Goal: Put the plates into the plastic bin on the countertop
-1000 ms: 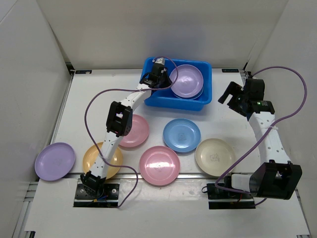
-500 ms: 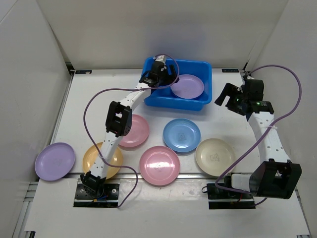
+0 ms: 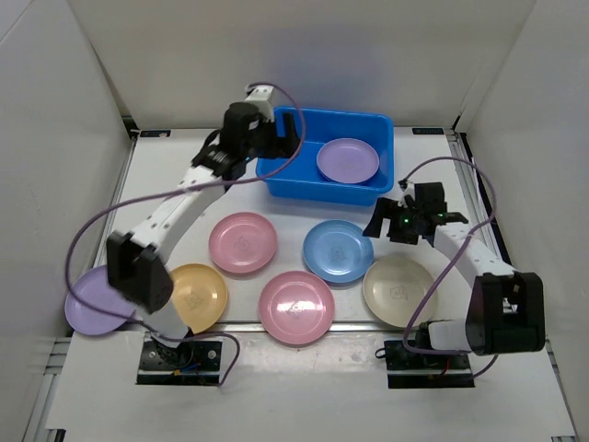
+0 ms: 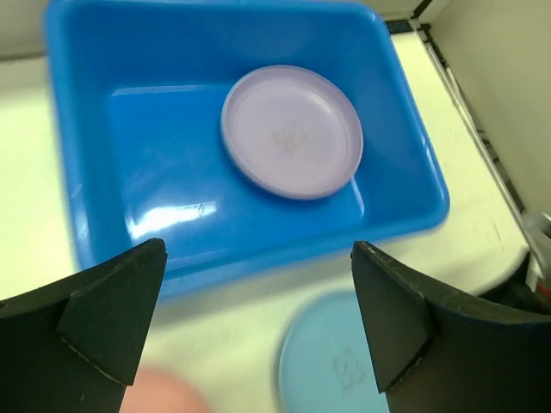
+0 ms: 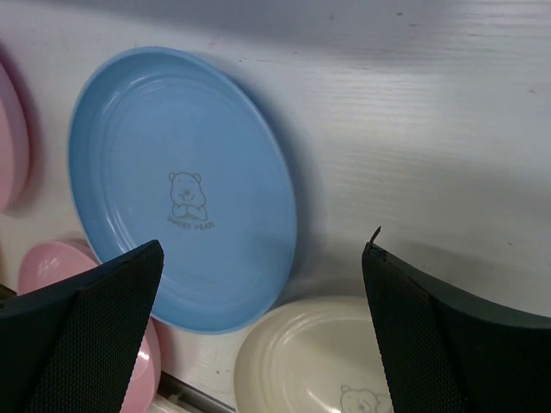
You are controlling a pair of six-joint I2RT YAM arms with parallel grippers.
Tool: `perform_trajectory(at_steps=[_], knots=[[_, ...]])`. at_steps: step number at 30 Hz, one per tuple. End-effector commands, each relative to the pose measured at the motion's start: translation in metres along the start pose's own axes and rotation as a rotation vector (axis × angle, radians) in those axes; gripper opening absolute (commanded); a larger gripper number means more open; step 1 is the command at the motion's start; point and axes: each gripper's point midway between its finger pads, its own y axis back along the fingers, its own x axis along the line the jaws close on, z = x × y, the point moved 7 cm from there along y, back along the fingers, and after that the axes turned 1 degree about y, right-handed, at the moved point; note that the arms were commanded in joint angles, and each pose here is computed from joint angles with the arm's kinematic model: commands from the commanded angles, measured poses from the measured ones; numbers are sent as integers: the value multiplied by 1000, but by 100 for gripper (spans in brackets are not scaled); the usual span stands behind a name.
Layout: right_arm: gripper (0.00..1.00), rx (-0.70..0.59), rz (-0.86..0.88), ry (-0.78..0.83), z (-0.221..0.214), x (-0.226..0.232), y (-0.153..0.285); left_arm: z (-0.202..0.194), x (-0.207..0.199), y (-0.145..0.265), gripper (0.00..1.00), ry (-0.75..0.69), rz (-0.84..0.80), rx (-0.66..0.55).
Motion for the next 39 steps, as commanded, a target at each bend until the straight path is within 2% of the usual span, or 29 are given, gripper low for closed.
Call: perform_trajectory(at_steps=[1, 4, 9, 12, 14, 15, 16, 17, 22, 25, 26, 28, 31, 39], knots=[[98, -72, 20, 106, 11, 10, -20, -39, 27, 46, 99, 9, 115, 72], [93, -43, -5, 118, 11, 5, -39, -66, 46, 84, 99, 80, 146, 102], [74, 27, -5, 118, 7, -2, -64, -96, 69, 129, 99, 162, 256, 140], [67, 49, -3, 123, 0, -1, -71, -108, 81, 149, 99, 198, 335, 157], [62, 66, 18, 130, -7, 0, -75, -119, 88, 157, 99, 223, 372, 168], [56, 68, 38, 135, -9, 3, -77, -120, 90, 161, 99, 234, 386, 158], [44, 89, 38, 131, -13, 2, -79, -122, 96, 162, 99, 249, 407, 160], [38, 90, 30, 129, -15, 2, -81, -126, 99, 163, 99, 255, 414, 169], [30, 97, -11, 143, -17, 4, -82, -136, 114, 167, 99, 287, 470, 195], [16, 74, -39, 157, -13, 7, -79, -143, 126, 169, 99, 317, 508, 212], [8, 69, -46, 155, -11, 8, -76, -145, 129, 168, 99, 324, 516, 221], [1, 50, -59, 167, -4, 13, -70, -145, 133, 168, 99, 332, 519, 218], [0, 4, -70, 201, 7, 26, -54, -148, 140, 168, 99, 333, 536, 235], [0, -210, -29, 250, 53, 70, 22, -154, 156, 167, 99, 366, 542, 253]])
